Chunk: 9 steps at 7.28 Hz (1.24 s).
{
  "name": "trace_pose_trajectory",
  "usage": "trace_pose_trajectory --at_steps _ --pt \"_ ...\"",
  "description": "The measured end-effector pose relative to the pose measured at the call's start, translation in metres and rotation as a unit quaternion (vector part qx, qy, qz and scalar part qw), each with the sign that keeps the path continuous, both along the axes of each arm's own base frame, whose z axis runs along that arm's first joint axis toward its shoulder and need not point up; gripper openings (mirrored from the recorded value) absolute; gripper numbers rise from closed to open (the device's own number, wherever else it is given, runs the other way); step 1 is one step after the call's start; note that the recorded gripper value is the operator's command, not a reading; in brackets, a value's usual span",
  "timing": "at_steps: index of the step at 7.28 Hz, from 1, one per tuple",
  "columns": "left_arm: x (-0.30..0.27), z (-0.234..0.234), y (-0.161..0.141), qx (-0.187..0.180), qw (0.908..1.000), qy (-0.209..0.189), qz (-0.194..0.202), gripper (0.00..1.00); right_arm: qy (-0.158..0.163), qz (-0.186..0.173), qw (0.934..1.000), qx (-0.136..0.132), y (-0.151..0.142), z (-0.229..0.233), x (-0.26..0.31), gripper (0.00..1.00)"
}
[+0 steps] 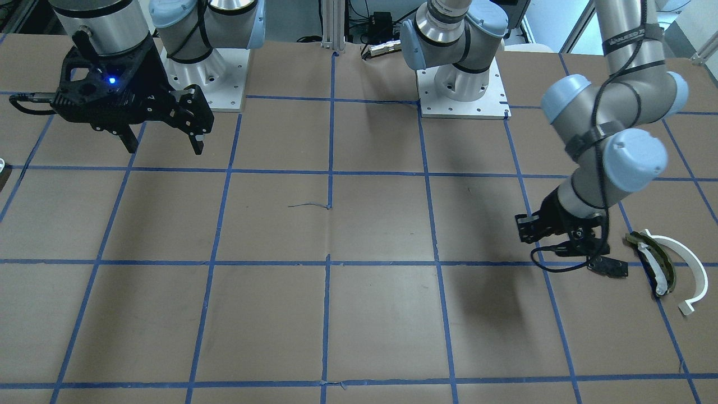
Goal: Place bearing gear from tray to pile
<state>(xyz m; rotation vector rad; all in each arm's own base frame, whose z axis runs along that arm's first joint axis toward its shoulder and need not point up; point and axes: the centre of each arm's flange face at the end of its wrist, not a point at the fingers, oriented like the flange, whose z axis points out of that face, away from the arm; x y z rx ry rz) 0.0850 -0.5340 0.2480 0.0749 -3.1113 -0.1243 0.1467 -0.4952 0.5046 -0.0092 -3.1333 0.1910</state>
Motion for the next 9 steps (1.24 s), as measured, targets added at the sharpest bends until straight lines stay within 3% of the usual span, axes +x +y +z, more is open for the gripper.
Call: trace_pose_trajectory --at_steps 1,3,9 --pt "0.054 -0.015 0.012 0.000 1.0000 0.005 -0.002 0.08 0.000 0.000 1.0000 -0.001 0.000 0.000 0.000 1.00" --pt "0.095 -0.042 0.016 -0.003 1.0000 0.005 -0.003 0.08 0.002 0.000 1.0000 -0.003 -0.001 -0.001 0.000 1.00" --pt "0.093 -0.070 0.029 0.001 0.9999 0.004 0.011 0.09 0.001 -0.002 1.0000 -0.005 -0.001 0.000 0.000 1.00"
